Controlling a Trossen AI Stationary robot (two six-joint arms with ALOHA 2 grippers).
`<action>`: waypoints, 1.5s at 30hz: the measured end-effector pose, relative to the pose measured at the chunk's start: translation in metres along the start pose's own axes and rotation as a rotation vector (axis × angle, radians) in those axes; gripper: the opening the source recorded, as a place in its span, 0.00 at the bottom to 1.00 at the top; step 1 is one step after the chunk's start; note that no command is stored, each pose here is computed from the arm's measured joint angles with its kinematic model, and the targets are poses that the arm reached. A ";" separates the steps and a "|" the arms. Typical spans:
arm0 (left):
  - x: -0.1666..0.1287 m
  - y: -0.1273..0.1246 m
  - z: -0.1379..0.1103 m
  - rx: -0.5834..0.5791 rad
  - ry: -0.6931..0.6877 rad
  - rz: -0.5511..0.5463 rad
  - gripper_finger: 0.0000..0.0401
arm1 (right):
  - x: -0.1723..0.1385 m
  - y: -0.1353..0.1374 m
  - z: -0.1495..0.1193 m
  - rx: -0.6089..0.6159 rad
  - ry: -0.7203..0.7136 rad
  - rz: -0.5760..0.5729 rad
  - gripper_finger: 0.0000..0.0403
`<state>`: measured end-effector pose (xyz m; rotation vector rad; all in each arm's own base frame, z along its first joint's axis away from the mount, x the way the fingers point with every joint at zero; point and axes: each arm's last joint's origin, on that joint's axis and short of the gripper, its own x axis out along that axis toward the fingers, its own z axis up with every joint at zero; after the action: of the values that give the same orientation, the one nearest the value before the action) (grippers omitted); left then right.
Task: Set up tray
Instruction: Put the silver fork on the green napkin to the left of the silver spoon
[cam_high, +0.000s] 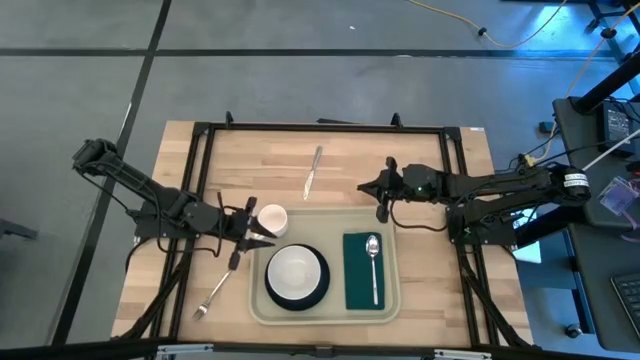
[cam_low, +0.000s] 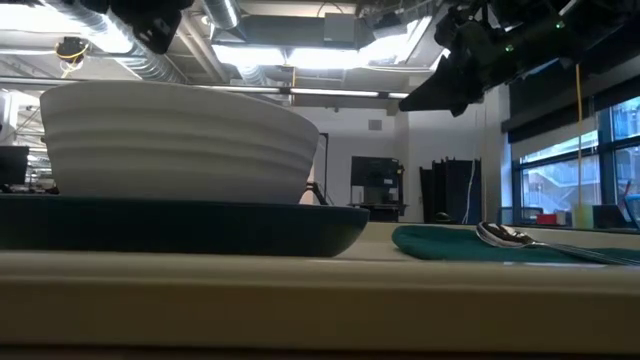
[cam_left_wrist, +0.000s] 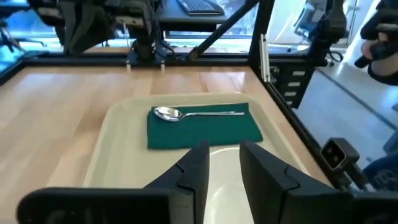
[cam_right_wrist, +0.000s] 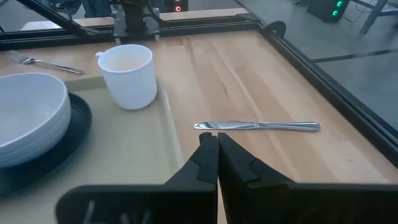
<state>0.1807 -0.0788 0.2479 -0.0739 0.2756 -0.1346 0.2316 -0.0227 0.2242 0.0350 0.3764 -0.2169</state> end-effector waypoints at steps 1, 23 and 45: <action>0.000 -0.001 0.000 0.016 -0.004 -0.004 0.22 | 0.000 0.000 0.000 0.000 0.000 0.000 0.01; -0.015 -0.017 0.036 0.003 0.078 0.067 0.47 | 0.000 0.000 -0.005 0.128 0.048 -0.005 0.01; -0.005 -0.091 -0.040 -0.915 1.053 0.744 0.47 | 0.000 0.000 -0.011 0.057 0.110 -0.009 0.01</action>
<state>0.1539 -0.1700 0.2195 -0.8094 1.3794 0.7356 0.2272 -0.0221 0.2142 0.1015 0.4797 -0.2347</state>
